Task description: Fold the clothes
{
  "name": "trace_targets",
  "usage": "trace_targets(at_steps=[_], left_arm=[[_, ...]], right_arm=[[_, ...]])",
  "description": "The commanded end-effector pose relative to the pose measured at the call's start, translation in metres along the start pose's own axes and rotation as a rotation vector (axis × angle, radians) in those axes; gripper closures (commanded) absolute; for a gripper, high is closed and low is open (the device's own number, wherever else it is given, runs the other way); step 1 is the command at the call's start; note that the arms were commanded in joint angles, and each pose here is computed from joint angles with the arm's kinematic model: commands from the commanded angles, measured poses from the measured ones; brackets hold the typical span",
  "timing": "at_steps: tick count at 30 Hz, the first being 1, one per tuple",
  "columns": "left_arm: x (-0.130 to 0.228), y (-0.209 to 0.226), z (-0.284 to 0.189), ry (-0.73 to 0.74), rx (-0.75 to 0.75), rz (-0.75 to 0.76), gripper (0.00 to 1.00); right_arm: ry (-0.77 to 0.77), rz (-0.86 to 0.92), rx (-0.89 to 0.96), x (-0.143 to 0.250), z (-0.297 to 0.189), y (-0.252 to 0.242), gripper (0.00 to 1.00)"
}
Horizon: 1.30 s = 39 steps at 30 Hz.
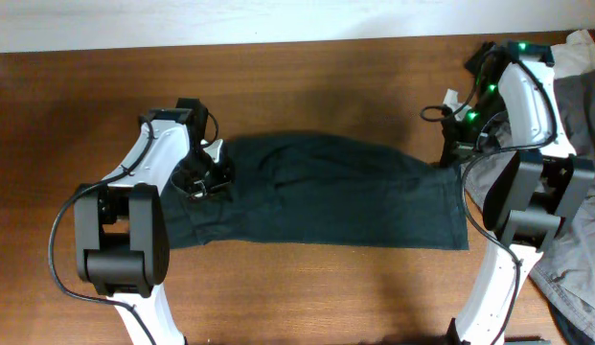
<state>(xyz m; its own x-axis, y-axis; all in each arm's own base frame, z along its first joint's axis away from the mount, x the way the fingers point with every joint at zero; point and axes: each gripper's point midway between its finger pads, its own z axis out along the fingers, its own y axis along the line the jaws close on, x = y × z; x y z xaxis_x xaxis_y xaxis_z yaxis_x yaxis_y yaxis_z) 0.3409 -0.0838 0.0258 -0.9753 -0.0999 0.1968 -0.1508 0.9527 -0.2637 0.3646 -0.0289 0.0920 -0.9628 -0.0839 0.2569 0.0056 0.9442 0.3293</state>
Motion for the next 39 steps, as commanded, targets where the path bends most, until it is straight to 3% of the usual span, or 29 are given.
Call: trace_targets(at_steps=[1, 21, 39], left_arm=[[-0.003, 0.015, -0.003, -0.030, -0.090, -0.019, 1.00], [-0.001, 0.031, -0.005, -0.032, -0.180, -0.024, 1.00], [-0.002, 0.032, -0.005, -0.033, -0.180, -0.026, 1.00]], right_arm=[[0.037, 0.013, 0.008, 0.008, 0.006, 0.000, 0.96], [0.151, 0.176, 0.254, 0.031, 0.017, -0.044, 0.96], [0.142, 0.178, 0.253, 0.025, 0.047, -0.053, 0.96]])
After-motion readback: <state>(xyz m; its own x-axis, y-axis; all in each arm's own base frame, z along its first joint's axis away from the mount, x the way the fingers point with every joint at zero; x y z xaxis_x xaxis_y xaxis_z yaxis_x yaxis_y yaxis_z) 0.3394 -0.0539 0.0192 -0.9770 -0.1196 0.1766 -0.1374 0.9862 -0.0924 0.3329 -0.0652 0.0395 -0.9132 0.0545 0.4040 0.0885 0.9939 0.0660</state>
